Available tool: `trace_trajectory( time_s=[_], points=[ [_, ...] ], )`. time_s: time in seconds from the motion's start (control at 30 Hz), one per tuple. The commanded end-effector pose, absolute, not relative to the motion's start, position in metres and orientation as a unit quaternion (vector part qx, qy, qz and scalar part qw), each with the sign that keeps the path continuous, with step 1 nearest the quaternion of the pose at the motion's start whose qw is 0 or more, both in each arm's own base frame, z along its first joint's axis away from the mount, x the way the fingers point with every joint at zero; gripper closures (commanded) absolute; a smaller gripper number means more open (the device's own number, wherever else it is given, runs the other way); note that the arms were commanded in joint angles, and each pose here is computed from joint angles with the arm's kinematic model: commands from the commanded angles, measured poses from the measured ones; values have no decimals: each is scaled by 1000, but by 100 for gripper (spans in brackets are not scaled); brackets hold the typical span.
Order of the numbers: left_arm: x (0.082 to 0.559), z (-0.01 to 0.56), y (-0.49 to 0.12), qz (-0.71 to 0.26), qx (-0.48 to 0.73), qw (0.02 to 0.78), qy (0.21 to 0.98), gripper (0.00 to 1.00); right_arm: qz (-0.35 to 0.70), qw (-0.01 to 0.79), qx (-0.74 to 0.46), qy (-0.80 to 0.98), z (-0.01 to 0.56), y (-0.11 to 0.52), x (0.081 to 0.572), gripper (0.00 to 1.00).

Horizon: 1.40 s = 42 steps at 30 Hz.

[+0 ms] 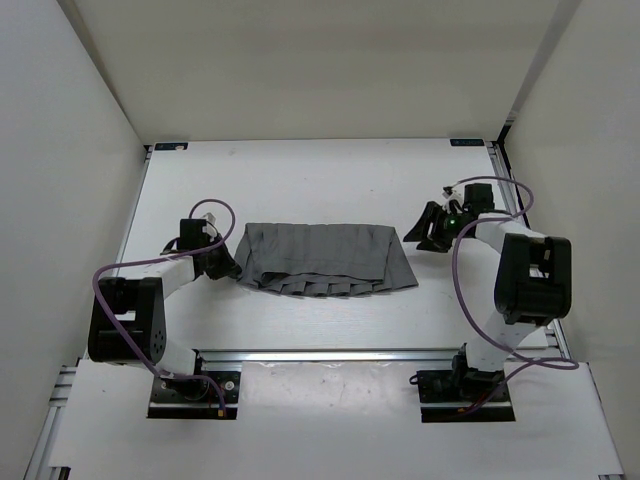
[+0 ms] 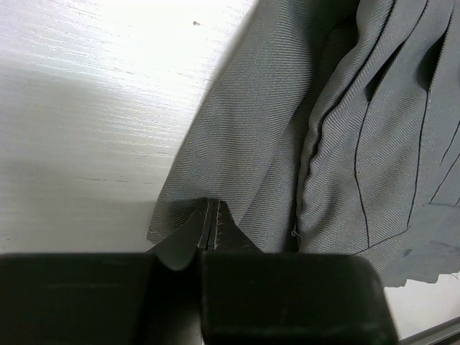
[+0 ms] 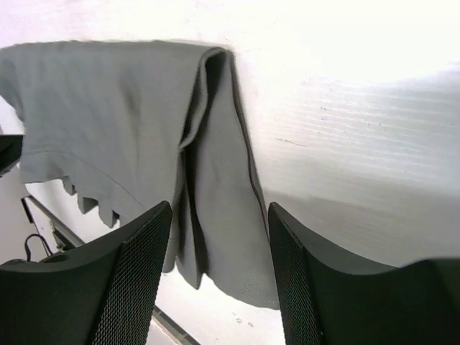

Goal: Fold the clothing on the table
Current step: Fold the skirt

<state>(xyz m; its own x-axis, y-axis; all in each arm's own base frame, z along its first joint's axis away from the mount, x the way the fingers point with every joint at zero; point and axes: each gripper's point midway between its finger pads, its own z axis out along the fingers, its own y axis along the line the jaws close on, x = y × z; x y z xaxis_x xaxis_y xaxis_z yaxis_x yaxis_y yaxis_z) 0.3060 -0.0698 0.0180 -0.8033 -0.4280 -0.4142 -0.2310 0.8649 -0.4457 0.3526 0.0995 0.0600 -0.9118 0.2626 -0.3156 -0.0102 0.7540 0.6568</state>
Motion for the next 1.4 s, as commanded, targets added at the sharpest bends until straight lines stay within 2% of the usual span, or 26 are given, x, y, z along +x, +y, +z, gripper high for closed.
trace_trajectory(
  time_s=[0.0, 0.27, 0.6, 0.7, 0.73, 0.8, 0.83, 0.93, 1.17, 1.37],
  points=[
    [312, 26, -72, -203, -174, 274, 924, 95, 323, 190, 53, 926, 45, 97, 345, 38],
    [312, 26, -73, -204, -176, 273, 924, 95, 430, 155, 70, 887, 30, 136, 335, 38],
    [310, 23, -76, -201, -177, 269, 925, 95, 497, 138, 52, 855, 37, 174, 325, 39],
    [308, 23, -79, -198, -172, 270, 927, 96, 519, 115, 33, 846, 42, 196, 311, 50],
    [307, 20, -79, -197, -174, 268, 927, 95, 524, 110, 35, 844, 41, 199, 308, 60],
    [301, 15, -84, -196, -168, 259, 931, 95, 532, 109, 32, 839, 44, 206, 303, 92],
    [299, 13, -84, -195, -168, 258, 931, 96, 535, 107, 37, 837, 42, 204, 299, 98],
    [291, 11, -101, -203, -139, 249, 937, 96, 541, 109, 70, 831, 46, 181, 303, 100],
    [275, 14, -166, -259, -82, 229, 935, 95, 452, 145, 96, 875, 52, 112, 310, 100],
    [266, 21, -226, -314, -26, 215, 925, 96, 398, 201, 50, 894, 104, 97, 331, 100]
  ],
)
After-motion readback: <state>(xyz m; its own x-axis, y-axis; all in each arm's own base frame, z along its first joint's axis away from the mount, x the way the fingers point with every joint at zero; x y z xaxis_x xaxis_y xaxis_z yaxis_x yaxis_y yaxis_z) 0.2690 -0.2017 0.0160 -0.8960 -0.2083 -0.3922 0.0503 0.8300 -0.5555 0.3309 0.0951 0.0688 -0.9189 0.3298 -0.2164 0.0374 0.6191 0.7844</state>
